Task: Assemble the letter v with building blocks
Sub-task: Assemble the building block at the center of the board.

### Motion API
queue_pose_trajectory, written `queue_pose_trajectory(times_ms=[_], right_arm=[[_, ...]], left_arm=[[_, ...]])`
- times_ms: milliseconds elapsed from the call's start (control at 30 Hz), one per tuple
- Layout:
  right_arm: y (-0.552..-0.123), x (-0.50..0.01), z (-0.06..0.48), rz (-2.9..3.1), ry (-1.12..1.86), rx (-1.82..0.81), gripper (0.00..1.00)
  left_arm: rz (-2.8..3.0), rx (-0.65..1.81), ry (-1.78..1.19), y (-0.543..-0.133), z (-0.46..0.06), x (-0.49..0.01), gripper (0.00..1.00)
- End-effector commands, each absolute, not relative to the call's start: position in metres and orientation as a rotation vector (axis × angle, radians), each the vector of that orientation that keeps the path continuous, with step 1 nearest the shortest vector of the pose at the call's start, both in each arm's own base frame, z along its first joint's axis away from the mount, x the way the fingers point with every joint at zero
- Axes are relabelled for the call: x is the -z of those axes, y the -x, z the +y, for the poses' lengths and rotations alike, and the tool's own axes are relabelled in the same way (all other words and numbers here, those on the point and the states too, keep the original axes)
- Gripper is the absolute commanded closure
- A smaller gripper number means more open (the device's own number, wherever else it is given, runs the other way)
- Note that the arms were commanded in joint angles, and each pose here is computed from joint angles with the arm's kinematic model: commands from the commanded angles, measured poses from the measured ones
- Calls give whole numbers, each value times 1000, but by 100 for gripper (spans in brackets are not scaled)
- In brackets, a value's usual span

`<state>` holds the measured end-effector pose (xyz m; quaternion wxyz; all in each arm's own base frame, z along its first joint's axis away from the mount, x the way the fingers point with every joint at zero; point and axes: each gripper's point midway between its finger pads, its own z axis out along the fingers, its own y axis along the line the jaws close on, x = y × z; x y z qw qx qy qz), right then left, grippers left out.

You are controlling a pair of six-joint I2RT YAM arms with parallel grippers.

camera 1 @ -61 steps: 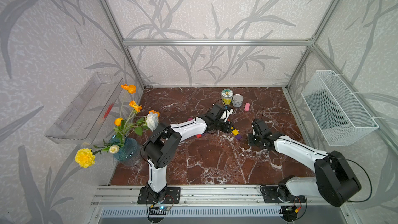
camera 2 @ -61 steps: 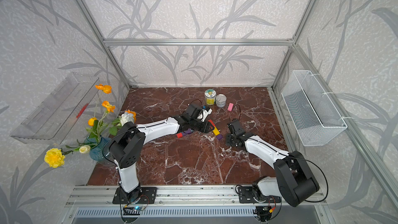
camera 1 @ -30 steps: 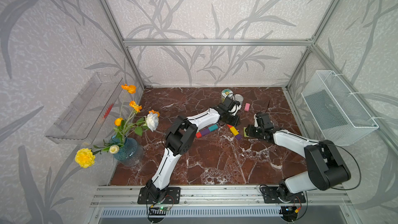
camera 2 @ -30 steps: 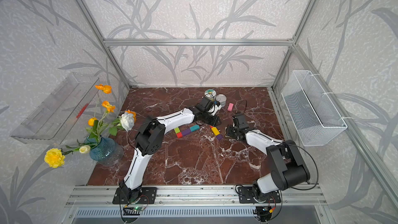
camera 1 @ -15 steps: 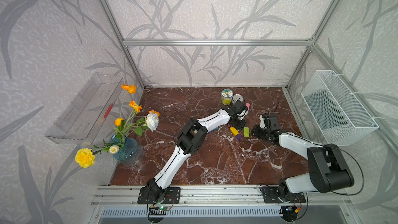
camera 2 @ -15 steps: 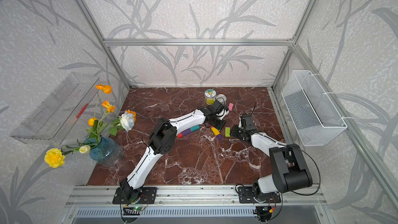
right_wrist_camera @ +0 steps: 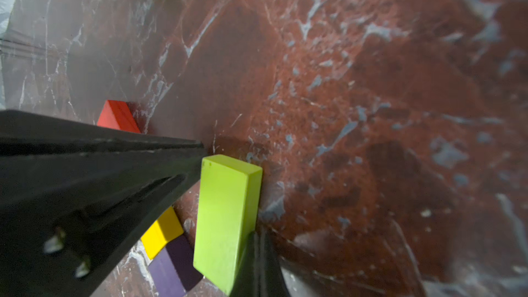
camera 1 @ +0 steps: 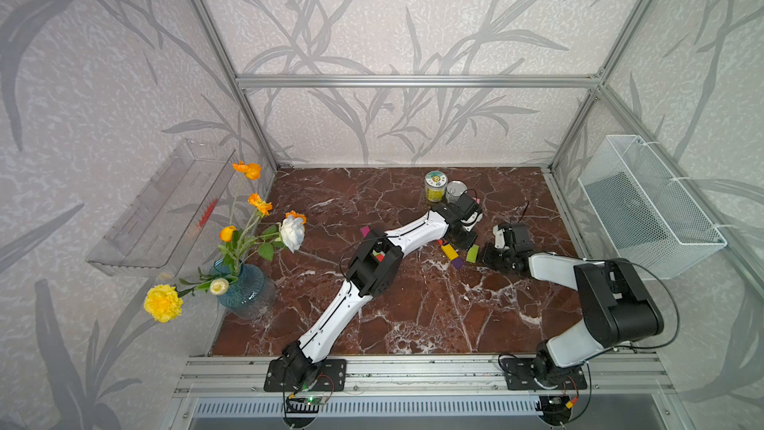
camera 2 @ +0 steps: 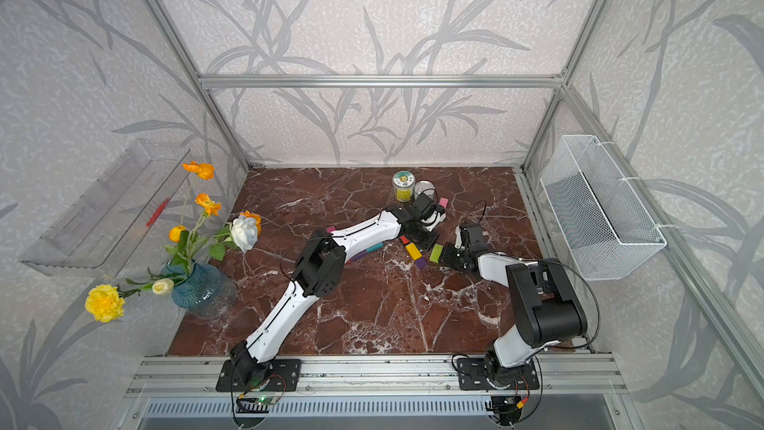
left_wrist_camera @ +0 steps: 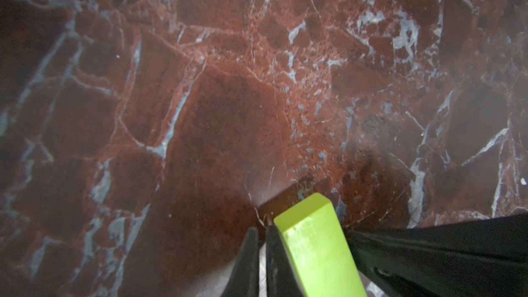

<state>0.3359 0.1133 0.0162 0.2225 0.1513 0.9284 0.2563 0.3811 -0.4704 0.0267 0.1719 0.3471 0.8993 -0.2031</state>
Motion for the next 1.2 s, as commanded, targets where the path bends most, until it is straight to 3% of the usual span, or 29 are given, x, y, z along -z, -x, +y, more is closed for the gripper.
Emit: queue_pose_trajectory(times_ms=[0, 1167], right_arm=[[-328, -5, 116, 2594, -453, -750, 100], [-301, 1, 125, 2630, -418, -758, 100]], left_arm=[[2595, 563, -1050, -365, -469, -14, 90], [2645, 566, -1067, -343, -457, -6, 92]])
